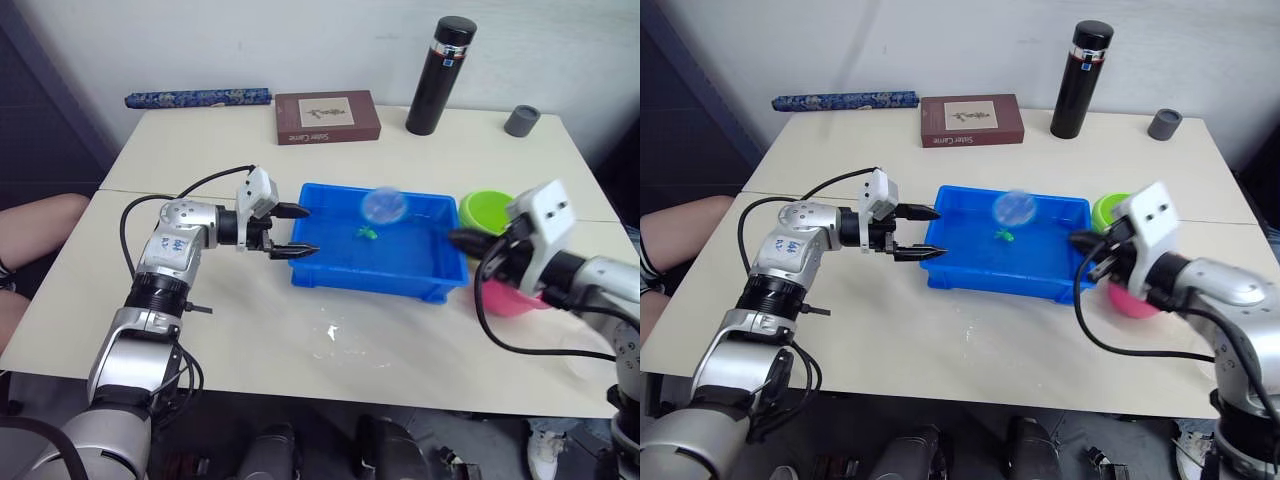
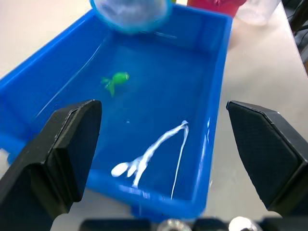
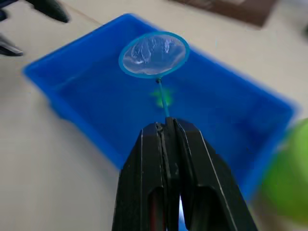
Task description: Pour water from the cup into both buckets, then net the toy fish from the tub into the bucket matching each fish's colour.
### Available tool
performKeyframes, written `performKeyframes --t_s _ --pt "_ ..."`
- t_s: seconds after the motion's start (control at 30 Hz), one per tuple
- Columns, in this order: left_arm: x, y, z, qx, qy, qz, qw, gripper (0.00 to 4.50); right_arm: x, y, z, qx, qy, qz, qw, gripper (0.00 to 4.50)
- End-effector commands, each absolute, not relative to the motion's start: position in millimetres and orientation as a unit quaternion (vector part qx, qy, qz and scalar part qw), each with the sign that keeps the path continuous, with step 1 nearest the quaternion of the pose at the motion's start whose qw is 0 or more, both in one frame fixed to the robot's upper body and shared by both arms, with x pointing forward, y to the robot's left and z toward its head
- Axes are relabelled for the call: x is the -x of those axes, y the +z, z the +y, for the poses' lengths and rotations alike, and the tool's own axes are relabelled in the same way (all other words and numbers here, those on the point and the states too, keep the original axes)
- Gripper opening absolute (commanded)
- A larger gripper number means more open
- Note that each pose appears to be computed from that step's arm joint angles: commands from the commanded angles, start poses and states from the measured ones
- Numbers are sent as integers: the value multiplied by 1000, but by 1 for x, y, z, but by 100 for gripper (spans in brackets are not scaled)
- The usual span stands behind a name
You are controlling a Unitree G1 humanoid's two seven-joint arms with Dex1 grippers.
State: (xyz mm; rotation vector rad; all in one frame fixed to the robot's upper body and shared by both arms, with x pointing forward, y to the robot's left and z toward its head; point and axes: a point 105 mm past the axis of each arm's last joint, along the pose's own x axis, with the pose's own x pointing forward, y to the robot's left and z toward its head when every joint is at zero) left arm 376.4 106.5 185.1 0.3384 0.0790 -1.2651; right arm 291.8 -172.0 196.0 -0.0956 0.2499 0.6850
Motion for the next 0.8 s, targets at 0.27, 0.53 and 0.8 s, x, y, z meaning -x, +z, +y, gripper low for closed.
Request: performKeyframes --t_s 0.27,0.53,0.8 --pt "-363 205 114 -170 -557 6 813 447 -309 154 -163 -71 331 237 911 0" --pt "-349 195 94 -130 -560 1 818 447 -329 146 -179 -89 243 213 942 0" --pt "-352 190 75 -91 -550 -7 830 447 -325 159 -175 -12 219 149 964 0"
